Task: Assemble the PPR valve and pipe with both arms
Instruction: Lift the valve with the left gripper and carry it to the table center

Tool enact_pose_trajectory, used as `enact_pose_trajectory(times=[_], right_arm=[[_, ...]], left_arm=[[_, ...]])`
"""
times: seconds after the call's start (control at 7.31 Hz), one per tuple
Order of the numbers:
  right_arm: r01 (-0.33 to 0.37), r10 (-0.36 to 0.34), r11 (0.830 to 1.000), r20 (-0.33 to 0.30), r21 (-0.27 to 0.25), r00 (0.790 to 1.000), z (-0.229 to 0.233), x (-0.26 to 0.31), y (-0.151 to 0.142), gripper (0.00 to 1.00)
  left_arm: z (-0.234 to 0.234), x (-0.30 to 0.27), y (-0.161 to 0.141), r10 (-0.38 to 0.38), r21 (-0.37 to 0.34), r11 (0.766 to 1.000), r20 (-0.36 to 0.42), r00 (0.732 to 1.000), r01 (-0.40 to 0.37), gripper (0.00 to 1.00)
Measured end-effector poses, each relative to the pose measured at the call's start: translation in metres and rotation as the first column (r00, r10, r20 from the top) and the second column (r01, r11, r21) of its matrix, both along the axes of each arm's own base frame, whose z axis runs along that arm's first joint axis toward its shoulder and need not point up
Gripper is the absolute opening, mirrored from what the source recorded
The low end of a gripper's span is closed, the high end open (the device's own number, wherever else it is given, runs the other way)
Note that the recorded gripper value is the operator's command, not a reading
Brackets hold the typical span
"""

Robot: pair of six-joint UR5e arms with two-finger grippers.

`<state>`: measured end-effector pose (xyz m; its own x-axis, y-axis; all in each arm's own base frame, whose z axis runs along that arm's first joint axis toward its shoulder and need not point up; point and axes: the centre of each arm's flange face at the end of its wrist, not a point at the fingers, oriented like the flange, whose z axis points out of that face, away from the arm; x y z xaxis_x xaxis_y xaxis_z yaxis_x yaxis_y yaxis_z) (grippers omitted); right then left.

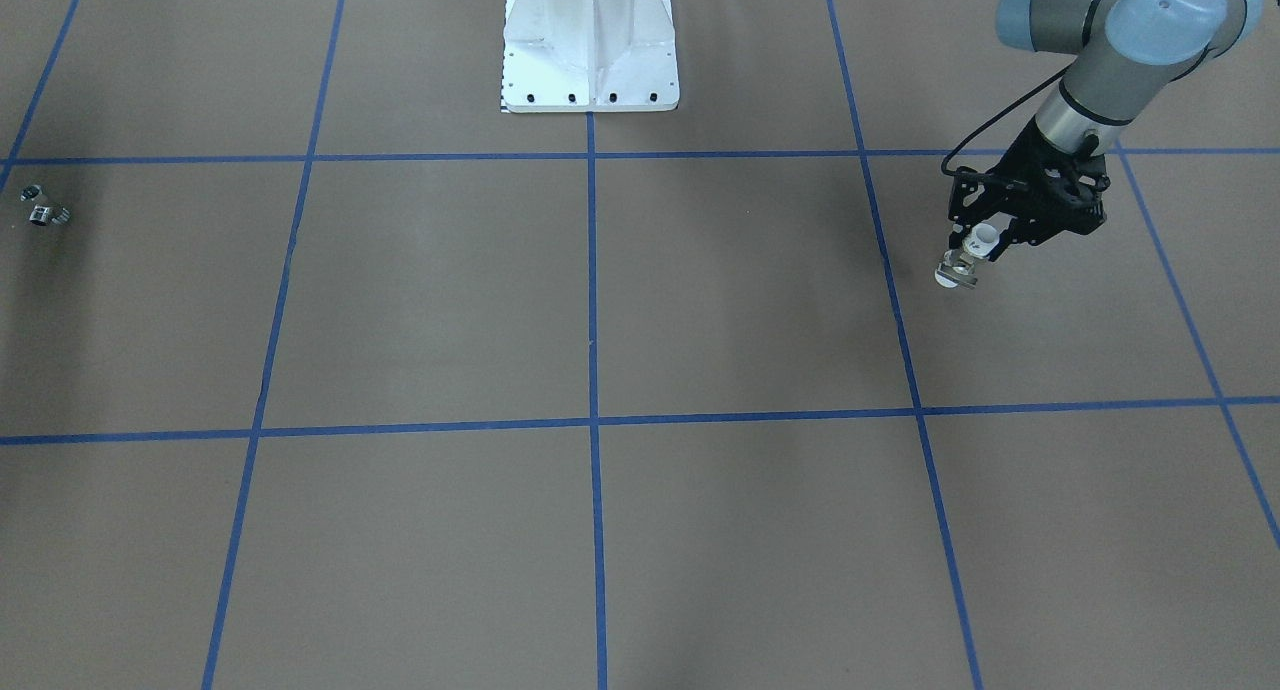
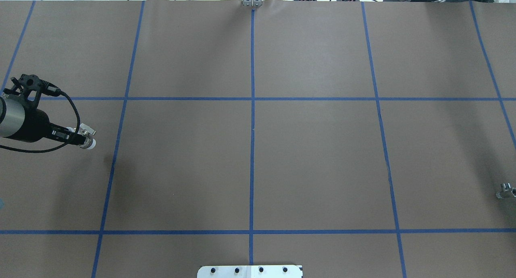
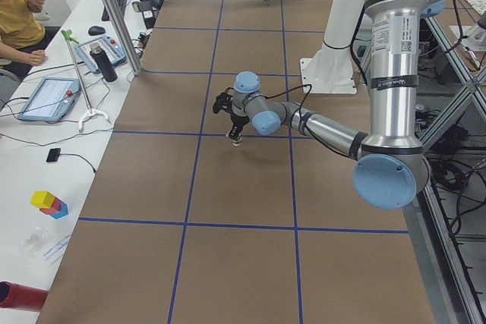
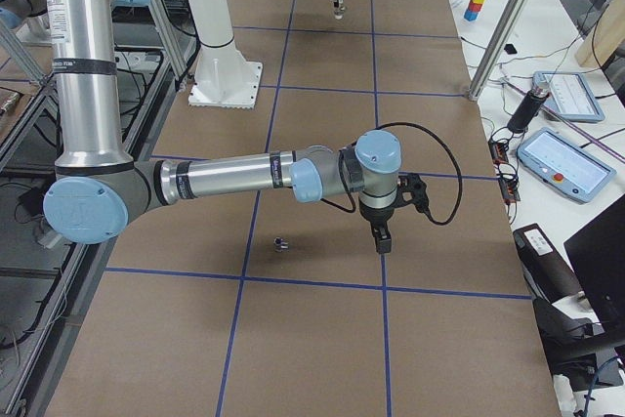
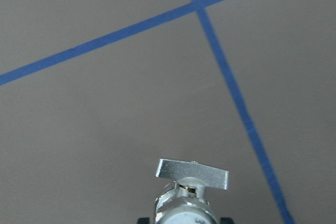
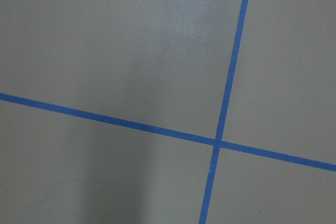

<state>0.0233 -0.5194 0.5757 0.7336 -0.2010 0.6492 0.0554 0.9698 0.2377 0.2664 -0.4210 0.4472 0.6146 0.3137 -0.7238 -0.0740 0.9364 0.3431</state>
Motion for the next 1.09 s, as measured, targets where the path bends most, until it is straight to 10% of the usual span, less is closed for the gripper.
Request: enact_pose_trajectory(times=[0.55,1.09], right_arm=[[0.001,-0.001,1.0,0.0,-0.007,1.0,0.004,0.0,0.005,1.0],[0.002,-0.002,1.0,0.0,-0.009,1.0,0.005,0.0,0.006,1.0]], left_arm=[[-0.102,0.06,-0.036,-0.099,-0.136,0.986,-0.003,0.995,0.097,0.0],[-0.237,0.206,-0.005,-0.212,-0.314,0.925,0.034,0.977,0.211,0.0]])
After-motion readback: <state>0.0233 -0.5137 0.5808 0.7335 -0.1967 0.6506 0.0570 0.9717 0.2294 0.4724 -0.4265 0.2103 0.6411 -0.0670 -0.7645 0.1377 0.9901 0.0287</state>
